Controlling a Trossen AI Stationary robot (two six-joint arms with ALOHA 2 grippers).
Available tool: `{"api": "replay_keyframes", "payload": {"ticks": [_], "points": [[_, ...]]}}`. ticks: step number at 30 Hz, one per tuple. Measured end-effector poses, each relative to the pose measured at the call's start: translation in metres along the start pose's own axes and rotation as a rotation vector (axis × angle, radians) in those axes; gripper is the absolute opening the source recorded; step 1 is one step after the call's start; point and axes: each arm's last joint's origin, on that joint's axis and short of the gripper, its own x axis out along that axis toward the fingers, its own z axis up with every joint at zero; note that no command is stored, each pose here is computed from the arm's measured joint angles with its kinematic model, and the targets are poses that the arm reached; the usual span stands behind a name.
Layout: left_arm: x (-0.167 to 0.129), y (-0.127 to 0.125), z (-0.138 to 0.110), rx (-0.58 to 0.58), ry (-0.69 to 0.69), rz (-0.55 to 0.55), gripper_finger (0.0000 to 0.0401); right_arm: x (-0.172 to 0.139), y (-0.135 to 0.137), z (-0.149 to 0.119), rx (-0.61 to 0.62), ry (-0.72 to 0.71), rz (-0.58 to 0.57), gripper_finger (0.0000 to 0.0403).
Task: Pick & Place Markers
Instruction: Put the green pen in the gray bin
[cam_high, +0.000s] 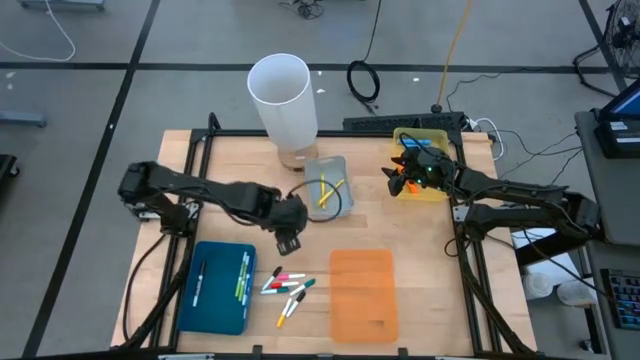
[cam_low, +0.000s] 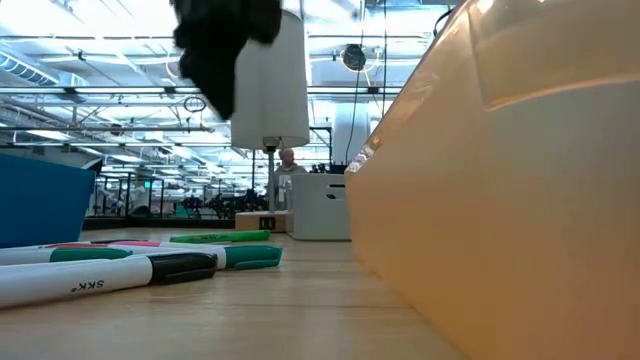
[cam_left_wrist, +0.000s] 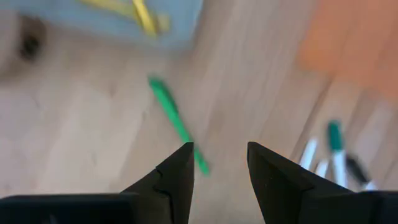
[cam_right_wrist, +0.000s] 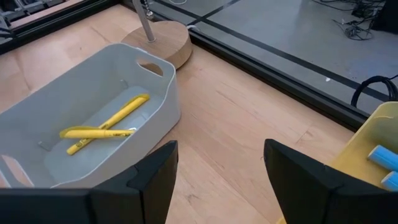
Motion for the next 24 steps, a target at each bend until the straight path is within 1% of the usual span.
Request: {"api": "replay_keyframes", "payload": {"ticks": [4,7,12,15,17,24], "points": [[0.039,-0.005,-0.008,-0.043,0.163,0.02,0.0152,0.0,0.0,0.0,0.0,0.0,0.0,0.0226],[0.062,-0.004,-0.01,-0.119,0.207,0.058,0.0152,0.0,0.0,0.0,-0.001,0.001,0.001,0.0226],[0.098,0.009,-0.013,-0.282,0.286,0.171,0.0153,0.0,0.0,0.0,0.0,0.001,0.004,0.0226],[0.113,0.018,-0.013,-0.32,0.307,0.194,0.0152,0.0,0.0,0.0,0.0,0.001,0.004,0.0226],[0.123,0.022,-0.012,-0.327,0.305,0.184,0.0152,0.0,0.0,0.0,0.0,0.002,0.004,0.0226],[0.139,0.026,-0.006,-0.297,0.238,0.038,0.0152,0.0,0.0,0.0,0.0,0.005,0.004,0.0226]]}}
